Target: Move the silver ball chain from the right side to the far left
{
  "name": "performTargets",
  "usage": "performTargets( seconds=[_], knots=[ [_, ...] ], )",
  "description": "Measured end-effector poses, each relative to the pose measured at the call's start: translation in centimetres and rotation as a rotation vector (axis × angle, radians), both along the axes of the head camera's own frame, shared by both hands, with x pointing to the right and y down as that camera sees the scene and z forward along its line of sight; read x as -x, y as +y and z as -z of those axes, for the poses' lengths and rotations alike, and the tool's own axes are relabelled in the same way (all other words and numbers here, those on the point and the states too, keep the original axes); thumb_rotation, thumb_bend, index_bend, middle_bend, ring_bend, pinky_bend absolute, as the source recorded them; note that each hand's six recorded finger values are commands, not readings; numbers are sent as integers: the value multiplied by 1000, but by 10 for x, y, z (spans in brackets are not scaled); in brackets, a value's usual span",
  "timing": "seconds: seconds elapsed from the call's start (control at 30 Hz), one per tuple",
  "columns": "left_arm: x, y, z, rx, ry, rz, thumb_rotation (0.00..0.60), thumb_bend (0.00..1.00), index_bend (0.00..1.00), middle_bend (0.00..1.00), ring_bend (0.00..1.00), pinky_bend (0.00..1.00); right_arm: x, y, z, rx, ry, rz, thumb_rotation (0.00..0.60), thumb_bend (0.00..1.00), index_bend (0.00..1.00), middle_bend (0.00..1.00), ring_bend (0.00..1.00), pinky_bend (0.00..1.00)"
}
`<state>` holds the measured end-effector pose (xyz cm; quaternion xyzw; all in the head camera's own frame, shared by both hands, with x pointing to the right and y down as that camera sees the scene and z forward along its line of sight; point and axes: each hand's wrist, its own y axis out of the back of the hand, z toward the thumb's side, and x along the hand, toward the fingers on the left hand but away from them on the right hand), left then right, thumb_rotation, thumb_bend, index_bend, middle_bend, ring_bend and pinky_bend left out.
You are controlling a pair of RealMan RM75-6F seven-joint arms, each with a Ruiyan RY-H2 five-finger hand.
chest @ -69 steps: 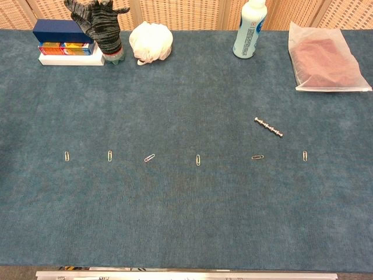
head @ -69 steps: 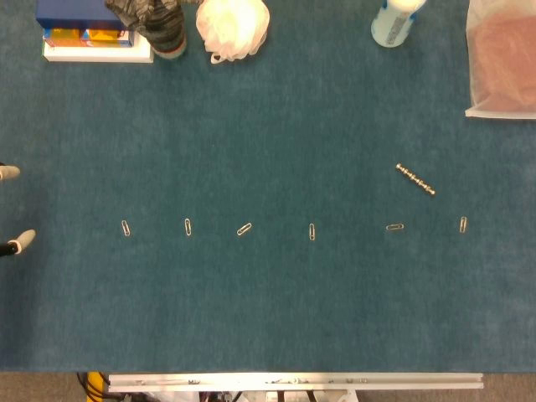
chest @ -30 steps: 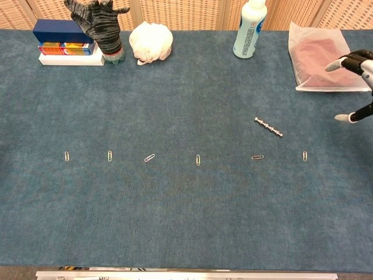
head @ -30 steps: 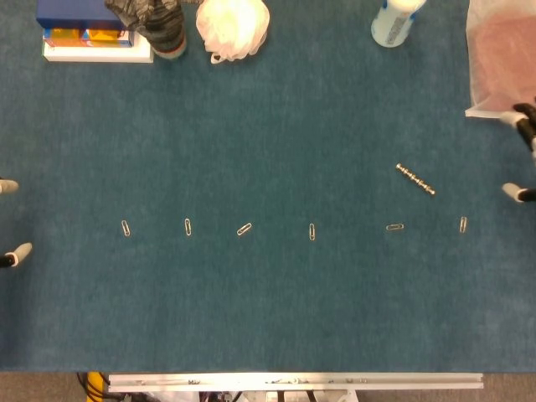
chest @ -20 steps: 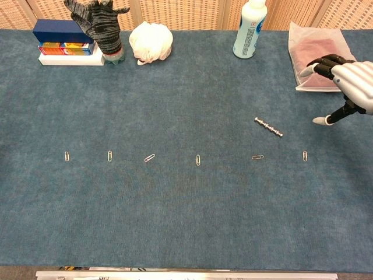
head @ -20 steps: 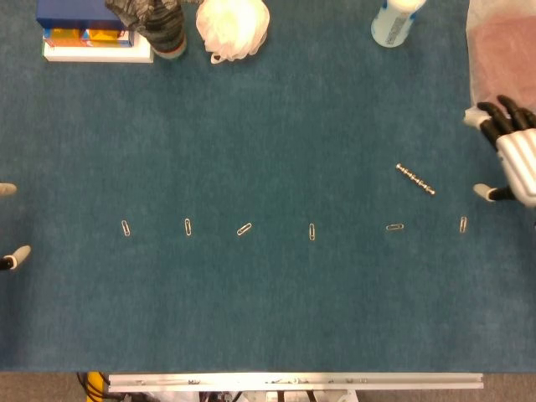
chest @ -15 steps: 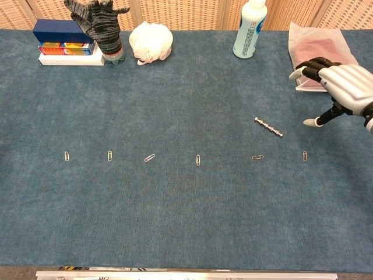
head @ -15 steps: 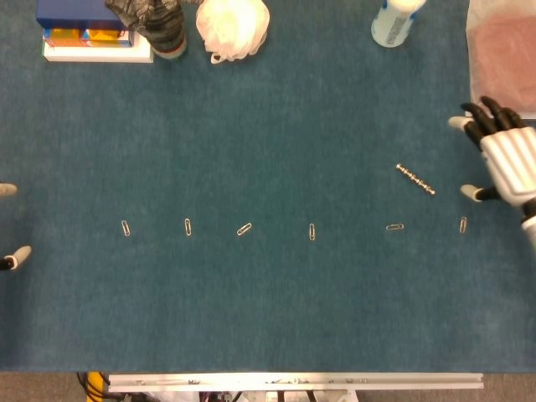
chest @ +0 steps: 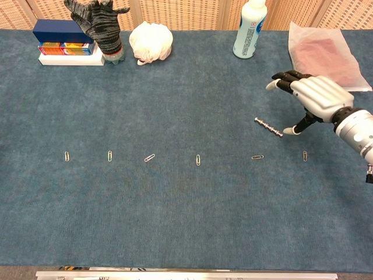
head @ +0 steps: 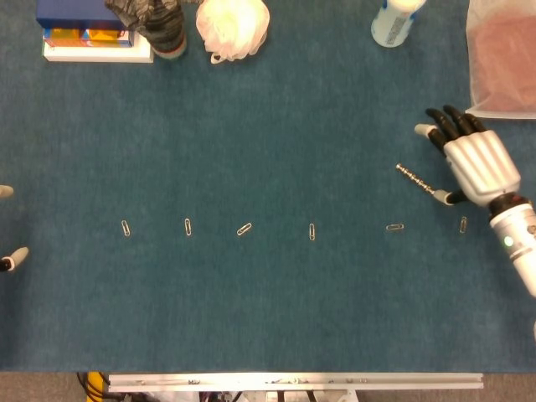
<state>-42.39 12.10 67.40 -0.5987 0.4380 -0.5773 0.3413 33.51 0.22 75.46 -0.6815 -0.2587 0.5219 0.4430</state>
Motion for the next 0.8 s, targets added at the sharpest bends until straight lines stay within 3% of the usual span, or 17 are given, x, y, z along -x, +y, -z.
performTargets(
  seconds=[0.8],
  knots=[
    [6, 7, -3, 10, 7, 21, 600, 24, 275, 261, 284, 342, 27, 1, -22, 4, 29, 80, 600, 0, 134, 12, 0, 139]
  ],
)
